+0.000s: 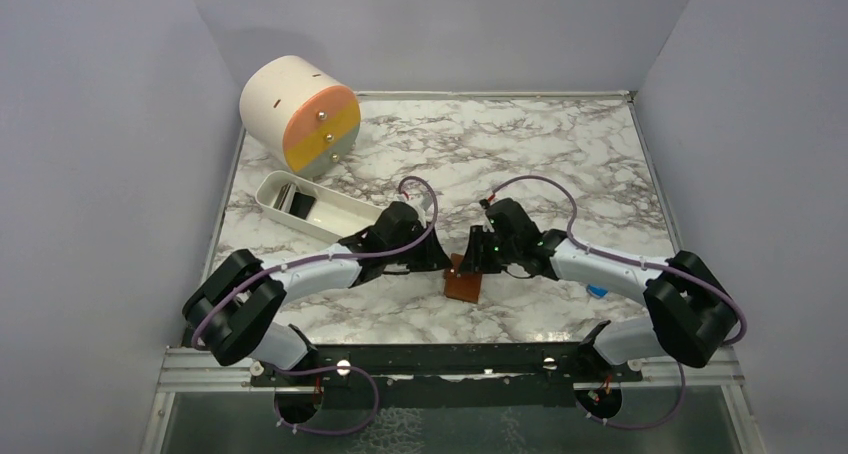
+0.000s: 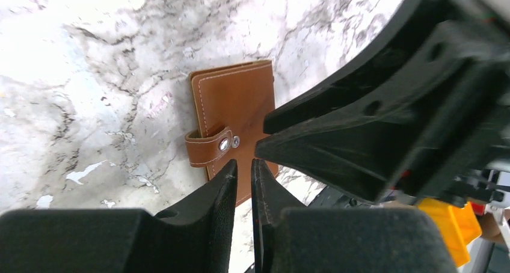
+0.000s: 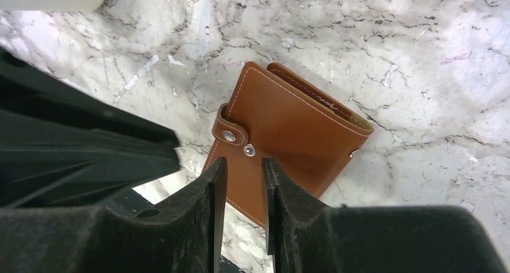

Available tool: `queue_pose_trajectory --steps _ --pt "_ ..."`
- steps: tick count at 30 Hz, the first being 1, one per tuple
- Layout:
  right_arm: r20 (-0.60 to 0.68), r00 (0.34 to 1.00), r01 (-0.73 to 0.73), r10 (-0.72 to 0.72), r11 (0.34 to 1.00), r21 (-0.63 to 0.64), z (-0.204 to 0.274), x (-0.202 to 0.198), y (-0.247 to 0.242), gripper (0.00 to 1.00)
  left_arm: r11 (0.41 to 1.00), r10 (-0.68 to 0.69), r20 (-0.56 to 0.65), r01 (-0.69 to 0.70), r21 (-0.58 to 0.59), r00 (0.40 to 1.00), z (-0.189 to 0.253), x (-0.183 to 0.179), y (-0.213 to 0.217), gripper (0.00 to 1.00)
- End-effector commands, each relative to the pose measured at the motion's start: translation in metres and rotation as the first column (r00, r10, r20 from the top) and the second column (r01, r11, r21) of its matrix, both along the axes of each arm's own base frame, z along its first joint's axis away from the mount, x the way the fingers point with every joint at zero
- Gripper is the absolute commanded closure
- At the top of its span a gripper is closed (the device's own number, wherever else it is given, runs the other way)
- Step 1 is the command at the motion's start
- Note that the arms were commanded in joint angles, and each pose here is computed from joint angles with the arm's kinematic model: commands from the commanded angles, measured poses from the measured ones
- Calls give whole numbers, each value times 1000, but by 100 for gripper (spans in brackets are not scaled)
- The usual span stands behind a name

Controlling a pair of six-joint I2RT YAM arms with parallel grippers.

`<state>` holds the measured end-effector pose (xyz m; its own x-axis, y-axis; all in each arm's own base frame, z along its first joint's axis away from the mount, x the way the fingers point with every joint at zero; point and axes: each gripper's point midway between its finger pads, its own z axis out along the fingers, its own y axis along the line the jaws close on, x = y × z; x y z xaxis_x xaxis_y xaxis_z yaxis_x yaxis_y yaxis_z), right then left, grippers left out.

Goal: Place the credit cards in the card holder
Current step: Close the card holder at the center of the board.

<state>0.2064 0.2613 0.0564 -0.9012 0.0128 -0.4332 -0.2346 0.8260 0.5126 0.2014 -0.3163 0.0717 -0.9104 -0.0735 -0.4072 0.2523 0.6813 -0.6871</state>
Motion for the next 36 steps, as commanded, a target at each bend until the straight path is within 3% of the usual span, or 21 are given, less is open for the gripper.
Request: queue_pose_trajectory --steps 1,6,14,24,36 --pt "-2 1000 -21 21 999 28 2 5 14 70 997 82 28 -82 -11 996 9 8 12 81" --pt "-3 999 -42 42 999 27 -4 8 19 64 997 71 -14 -72 -22 997 -2 -4 16 82" --pt "5 997 -72 72 997 12 -4 12 23 66 999 26 -81 -30 -42 996 -18 -25 19 84" --pt "-18 996 -84 84 996 -21 -20 12 22 67 998 7 -124 -16 -68 992 -25 -32 12 77" --pt "-29 995 -97 97 995 -14 -22 9 23 81 1000 23 -178 -24 -3 984 -52 -37 13 83"
